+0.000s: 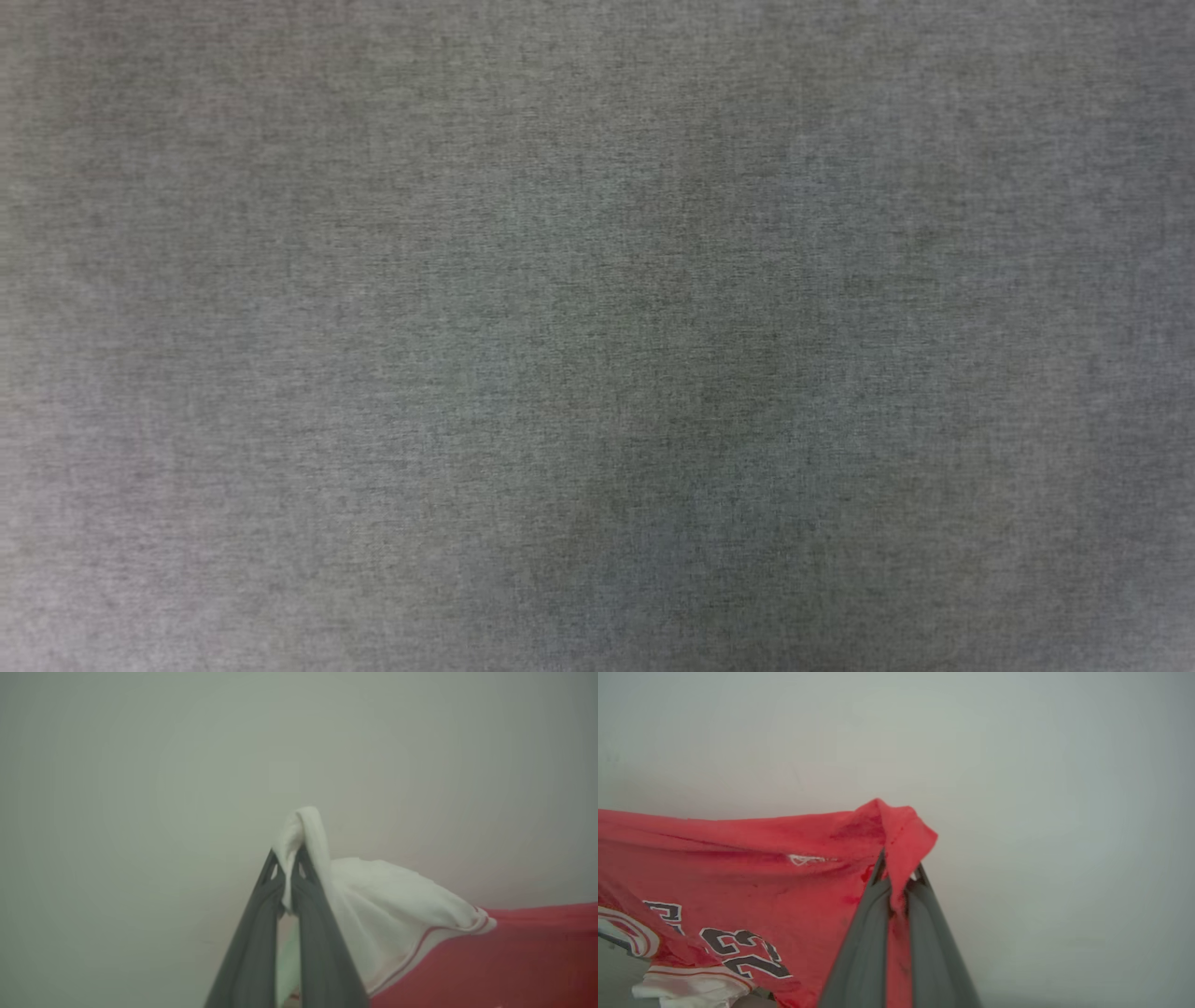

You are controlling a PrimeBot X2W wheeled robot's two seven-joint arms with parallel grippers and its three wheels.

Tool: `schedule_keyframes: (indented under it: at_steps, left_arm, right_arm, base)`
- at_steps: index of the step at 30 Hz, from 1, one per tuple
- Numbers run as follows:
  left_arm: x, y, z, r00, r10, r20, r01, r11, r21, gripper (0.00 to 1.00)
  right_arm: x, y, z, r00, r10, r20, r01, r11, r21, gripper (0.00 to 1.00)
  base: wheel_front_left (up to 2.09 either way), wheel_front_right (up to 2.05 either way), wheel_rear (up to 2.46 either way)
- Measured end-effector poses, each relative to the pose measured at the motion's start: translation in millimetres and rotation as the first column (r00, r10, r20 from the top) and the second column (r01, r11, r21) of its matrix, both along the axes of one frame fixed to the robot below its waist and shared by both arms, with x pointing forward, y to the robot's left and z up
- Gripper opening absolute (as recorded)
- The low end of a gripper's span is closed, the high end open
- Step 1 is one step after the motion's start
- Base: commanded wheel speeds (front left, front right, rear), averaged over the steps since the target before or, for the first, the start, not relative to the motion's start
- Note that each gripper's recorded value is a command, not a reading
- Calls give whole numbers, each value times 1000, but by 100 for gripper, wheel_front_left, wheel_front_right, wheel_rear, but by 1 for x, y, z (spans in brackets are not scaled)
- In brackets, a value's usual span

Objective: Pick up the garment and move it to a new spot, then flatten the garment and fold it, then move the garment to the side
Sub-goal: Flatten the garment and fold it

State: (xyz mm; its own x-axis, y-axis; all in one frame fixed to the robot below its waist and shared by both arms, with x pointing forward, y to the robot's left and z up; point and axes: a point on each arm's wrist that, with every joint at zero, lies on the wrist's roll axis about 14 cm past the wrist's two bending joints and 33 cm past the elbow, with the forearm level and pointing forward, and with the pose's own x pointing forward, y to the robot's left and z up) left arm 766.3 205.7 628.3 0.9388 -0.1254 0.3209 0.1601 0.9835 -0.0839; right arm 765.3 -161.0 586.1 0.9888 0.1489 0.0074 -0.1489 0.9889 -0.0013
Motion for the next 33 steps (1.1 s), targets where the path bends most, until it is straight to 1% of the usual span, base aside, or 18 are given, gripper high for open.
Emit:
schedule_keyframes:
  at_steps: [4,6,10,13,14,15,17,20,26,29,33]
  left_arm:
    - [-8,-5,-21,998,-20,-60,19,1000,-18,0]
    - [-16,-6,-29,996,-31,-86,28,999,-34,0]
    - [-42,-1,-50,987,-41,-153,32,998,-63,0]
    - [-70,9,-60,980,-40,-193,22,995,-93,0]
    - [-81,14,-66,976,-37,-213,17,995,-94,0]
    - [-92,18,-73,971,-30,-237,13,997,-75,0]
    - [-118,25,-86,960,-32,-280,5,995,-98,0]
    - [-157,30,-98,946,-35,-323,4,995,-97,0]
    - [-248,54,-128,909,40,-416,-86,992,-93,0]
    - [-293,58,-137,890,61,-451,-127,985,-117,0]
    - [-353,57,-153,849,77,-522,-177,974,-144,0]
  right_arm:
    - [-5,10,-10,999,31,-31,-31,999,-12,0]
    - [-13,14,-22,997,48,-60,-48,999,-9,0]
    - [-39,20,-50,986,85,-143,-88,996,-17,0]
    - [-68,21,-68,975,109,-196,-114,993,-17,0]
    - [-78,19,-71,971,114,-209,-122,992,-23,0]
    - [-89,17,-75,967,118,-226,-123,992,-8,0]
    - [-113,13,-81,960,127,-249,-135,991,-14,0]
    - [-148,5,-84,952,137,-273,-143,990,0,0]
    - [-228,-4,-104,921,162,-354,-157,987,41,0]
    - [-266,-14,-112,910,149,-387,-138,989,55,0]
    - [-319,-25,-128,890,125,-438,-92,991,95,0]
  base:
    - [0,0,0]
    - [0,0,0]
    - [0,0,0]
    - [0,0,0]
    - [0,0,0]
    - [0,0,0]
    - [0,0,0]
    - [0,0,0]
    - [0,0,0]
    - [0,0,0]
    - [0,0,0]
